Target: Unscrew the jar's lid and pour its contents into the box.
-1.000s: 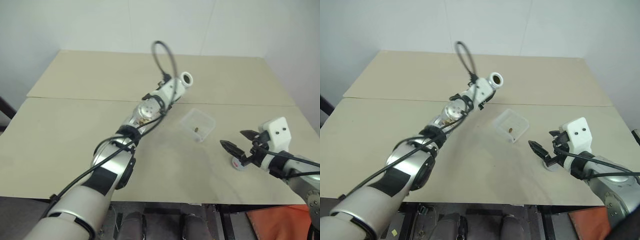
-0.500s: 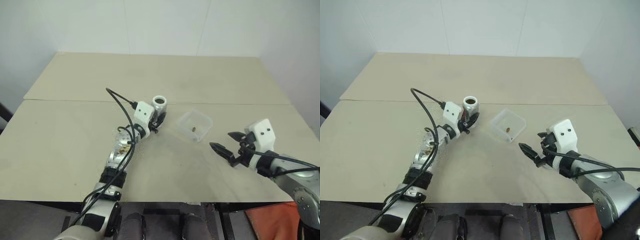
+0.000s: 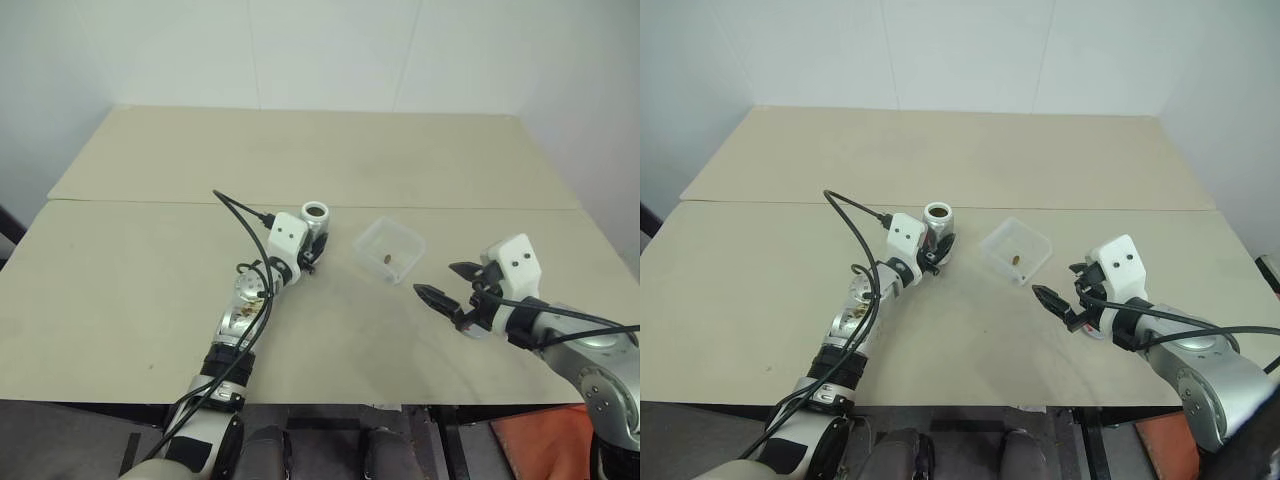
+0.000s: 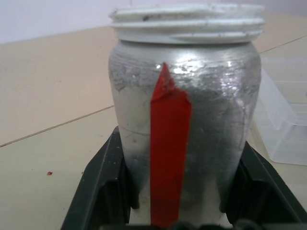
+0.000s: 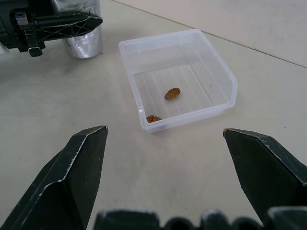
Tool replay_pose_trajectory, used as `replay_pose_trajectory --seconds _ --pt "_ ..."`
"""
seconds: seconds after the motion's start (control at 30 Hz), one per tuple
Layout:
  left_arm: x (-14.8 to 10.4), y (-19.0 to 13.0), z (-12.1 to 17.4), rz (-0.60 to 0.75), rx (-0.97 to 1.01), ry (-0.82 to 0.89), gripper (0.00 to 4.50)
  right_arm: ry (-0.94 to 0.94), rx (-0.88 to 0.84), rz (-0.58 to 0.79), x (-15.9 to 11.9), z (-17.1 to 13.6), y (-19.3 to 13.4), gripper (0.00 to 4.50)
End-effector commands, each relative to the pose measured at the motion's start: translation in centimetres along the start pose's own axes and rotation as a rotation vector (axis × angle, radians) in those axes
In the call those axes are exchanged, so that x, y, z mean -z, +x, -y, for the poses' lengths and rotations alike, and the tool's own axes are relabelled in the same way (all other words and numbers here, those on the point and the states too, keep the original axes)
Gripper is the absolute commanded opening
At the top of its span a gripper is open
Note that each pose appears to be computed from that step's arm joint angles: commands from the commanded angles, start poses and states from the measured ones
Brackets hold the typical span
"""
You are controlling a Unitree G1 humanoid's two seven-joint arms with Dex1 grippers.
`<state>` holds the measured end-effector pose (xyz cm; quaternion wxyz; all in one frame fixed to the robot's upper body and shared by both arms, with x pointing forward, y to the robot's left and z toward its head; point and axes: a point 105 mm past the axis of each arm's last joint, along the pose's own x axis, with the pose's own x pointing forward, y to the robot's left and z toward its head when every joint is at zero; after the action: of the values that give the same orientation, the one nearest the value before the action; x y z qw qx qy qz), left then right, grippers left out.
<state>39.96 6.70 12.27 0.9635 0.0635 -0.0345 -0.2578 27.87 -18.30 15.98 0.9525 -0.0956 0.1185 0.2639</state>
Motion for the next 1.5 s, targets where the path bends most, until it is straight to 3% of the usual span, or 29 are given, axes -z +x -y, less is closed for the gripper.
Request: replay_pose_trajectory --seconds 0.03,0.13,0.17,0.43,0.63,0.83,1.0,1.07,1.13,1.27,1.5 --pt "0.0 -0.4 0.0 0.008 -0.002 -0.023 3.28 -0.051 0.013 0.038 -1.2 0.1 -0.2 4.5" --pt "-0.2 -0.6 0.1 0.018 -0.008 -0.024 4.29 -0.055 0.014 0.038 -1.3 0.2 -0.1 4.5" --pt "-0.3 -0.7 0.2 0.022 -0.01 -0.026 4.44 -0.056 0.014 0.038 -1.3 0.2 -0.1 4.5" --pt "-0.4 -2.7 0.7 0.017 -0.039 -0.039 4.44 -0.062 0.009 0.037 -1.4 0.3 0.3 4.5" --pt "0.2 -5.2 0.7 -0.035 -0.086 0.057 4.44 -0.069 -0.014 0.028 -1.2 -0.1 1.0 4.5" --pt "-1.0 -7.9 1.0 -0.023 -0.093 0.08 4.44 -0.092 -0.028 0.009 -1.0 0.0 1.1 4.5" --pt "-3.7 -10.4 0.0 0.087 -0.014 0.3 4.44 -0.196 -0.124 -0.022 -0.8 1.1 -1.8 4.5" --pt "-4.1 -11.2 -2.1 0.075 -0.038 0.48 4.44 -0.251 -0.135 -0.055 -0.8 2.5 -3.4 4.5" --pt "-4.0 -12.2 -3.3 0.03 0.017 0.528 4.44 -0.302 -0.139 -0.094 -0.9 3.9 -4.8 4.5" --pt "-4.7 -14.9 -2.7 0.028 0.214 0.398 4.44 -0.391 -0.166 -0.135 -1.4 5.7 -6.7 4.5" --pt "-3.7 -17.1 -2.4 -0.03 0.324 0.364 4.44 -0.485 -0.121 -0.131 -1.2 6.7 -7.5 4.5"
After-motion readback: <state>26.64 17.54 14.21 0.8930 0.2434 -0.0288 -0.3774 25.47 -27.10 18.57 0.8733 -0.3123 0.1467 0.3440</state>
